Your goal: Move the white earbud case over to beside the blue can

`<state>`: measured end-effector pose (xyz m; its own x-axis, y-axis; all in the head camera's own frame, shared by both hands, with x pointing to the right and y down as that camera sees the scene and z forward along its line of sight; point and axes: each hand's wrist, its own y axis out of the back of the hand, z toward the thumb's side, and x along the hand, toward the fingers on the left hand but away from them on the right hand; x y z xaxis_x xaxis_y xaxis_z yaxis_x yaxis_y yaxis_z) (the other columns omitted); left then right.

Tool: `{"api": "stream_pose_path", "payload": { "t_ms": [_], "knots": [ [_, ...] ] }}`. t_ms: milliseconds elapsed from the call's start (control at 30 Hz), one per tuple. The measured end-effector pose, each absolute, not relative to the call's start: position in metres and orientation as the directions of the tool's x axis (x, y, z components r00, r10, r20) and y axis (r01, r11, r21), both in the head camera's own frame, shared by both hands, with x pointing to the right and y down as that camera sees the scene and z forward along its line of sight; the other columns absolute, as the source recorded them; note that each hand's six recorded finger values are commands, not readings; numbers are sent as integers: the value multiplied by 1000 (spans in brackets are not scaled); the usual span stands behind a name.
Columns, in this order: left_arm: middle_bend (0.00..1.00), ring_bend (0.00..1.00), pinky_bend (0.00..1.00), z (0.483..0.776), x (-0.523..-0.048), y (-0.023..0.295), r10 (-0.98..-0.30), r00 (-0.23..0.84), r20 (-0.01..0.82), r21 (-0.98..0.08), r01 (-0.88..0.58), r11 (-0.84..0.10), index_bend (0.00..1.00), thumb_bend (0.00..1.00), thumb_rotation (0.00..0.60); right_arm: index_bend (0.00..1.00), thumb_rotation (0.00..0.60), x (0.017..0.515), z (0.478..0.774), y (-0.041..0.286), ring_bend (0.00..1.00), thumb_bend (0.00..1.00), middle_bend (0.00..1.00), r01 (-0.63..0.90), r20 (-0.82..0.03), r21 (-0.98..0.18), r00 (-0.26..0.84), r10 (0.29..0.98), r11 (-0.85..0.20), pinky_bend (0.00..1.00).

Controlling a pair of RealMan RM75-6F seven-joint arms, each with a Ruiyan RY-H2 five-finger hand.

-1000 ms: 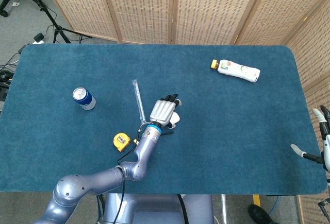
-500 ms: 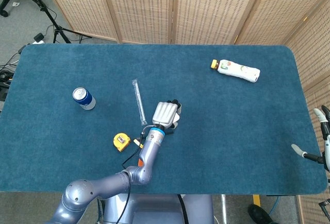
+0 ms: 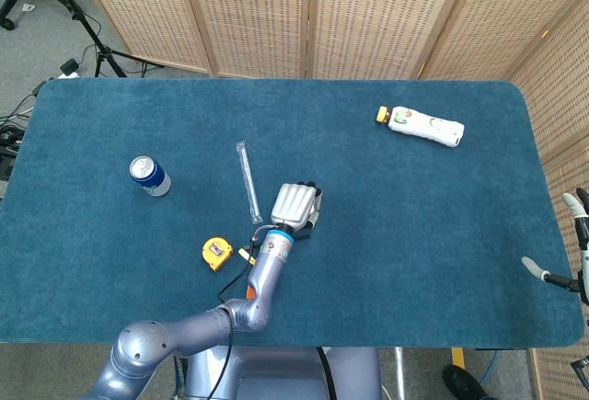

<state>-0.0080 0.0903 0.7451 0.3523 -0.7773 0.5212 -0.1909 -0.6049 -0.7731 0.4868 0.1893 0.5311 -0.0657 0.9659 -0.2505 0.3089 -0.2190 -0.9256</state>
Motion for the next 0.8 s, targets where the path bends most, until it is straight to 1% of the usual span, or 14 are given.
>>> {"api": "stream_pose_path", "payload": {
  "t_ms": [100, 400, 600, 700, 800],
  "knots": [
    [438, 448, 638, 742, -7, 90, -784, 358, 507, -777, -205, -595, 618, 467, 600, 0, 600, 487, 531, 190, 0, 0, 0, 308, -250, -926, -65, 966, -219, 0],
    [443, 448, 638, 720, -11, 78, -822, 379, 425, -806, -255, -535, 623, 467, 600, 0, 600, 486, 531, 190, 0, 0, 0, 313, -251, -924, -64, 966, -220, 0],
    [445, 448, 638, 706, -22, 71, -833, 390, 392, -816, -271, -511, 625, 468, 600, 0, 600, 484, 531, 190, 0, 0, 0, 310, -250, -925, -60, 966, -220, 0],
    [445, 447, 638, 695, -31, 67, -839, 402, 366, -828, -271, -491, 627, 468, 600, 0, 600, 482, 531, 191, 0, 0, 0, 308, -250, -925, -55, 967, -222, 0],
    [445, 448, 638, 682, -50, 59, -852, 410, 326, -854, -260, -452, 628, 466, 600, 0, 600, 480, 531, 192, 0, 0, 0, 305, -250, -925, -47, 967, -225, 0]
  ]
}}
